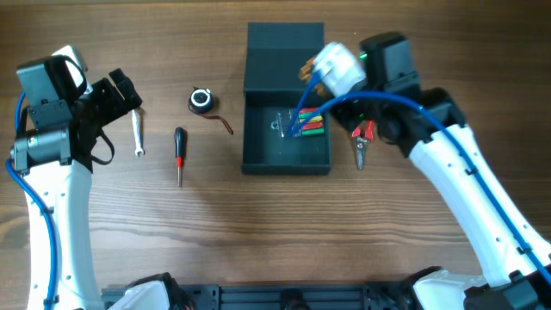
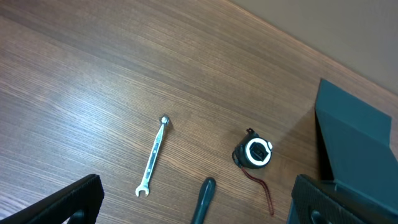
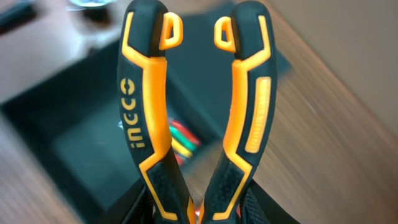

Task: Pack container
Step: 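Carry the pliers into the green box and release them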

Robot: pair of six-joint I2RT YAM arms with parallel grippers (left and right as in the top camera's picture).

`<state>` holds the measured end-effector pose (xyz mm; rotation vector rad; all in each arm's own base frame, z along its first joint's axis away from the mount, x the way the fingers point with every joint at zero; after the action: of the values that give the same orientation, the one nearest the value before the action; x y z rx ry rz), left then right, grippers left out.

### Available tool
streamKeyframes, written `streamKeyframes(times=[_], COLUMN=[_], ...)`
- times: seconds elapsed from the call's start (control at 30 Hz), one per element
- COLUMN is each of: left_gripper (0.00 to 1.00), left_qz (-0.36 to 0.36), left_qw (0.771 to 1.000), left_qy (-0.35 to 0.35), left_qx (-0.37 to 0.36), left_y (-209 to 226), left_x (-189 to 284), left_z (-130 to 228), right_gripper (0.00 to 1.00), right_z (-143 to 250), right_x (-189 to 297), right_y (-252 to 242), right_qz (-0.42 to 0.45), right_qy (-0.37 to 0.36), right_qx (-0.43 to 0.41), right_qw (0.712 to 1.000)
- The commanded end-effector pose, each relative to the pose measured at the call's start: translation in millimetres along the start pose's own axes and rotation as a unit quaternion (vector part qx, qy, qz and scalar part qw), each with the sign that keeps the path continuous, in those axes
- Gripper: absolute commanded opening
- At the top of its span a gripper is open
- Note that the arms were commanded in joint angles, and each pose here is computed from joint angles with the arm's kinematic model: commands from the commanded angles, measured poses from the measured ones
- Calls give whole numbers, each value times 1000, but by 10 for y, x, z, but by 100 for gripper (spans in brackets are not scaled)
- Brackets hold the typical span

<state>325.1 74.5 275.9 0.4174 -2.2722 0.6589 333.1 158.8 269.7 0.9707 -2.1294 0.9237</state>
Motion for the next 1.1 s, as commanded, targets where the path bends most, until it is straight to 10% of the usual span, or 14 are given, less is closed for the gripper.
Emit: streamKeyframes(times=[0.0, 0.27, 0.73, 1.07], left_gripper=[100, 100, 100, 100], left_qz=[-2, -2, -2, -2], left_qw=[1000, 1000, 1000, 1000], left_qy=[-12, -12, -12, -12], left_qx=[-7, -7, -7, -7], left_y=[-6, -6, -7, -6], left_x=[35, 35, 35, 35], left_z=[-78, -78, -79, -78], right_gripper=[4, 4, 5, 53], right_z=[-281, -216, 333, 366], right_x=[-49, -598, -1467, -1532], right_y=[282, 712, 1037, 902], right_qz=[-64, -175, -289, -240], right_qy=[-63, -65, 24, 63], right_qx=[147, 290, 266, 269], right_qw=[985, 939, 919, 931])
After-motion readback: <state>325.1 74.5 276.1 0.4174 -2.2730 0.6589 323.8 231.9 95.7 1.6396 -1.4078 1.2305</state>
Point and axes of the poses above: each gripper's point midway between its finger pads, its own x axis back along the fingers, its own y axis along the line the jaws close on, z = x × y, the point moved 6 cm from there along x, back along the fingers, and after that the axes turned 9 degrees about x, right-handed, at the moved point
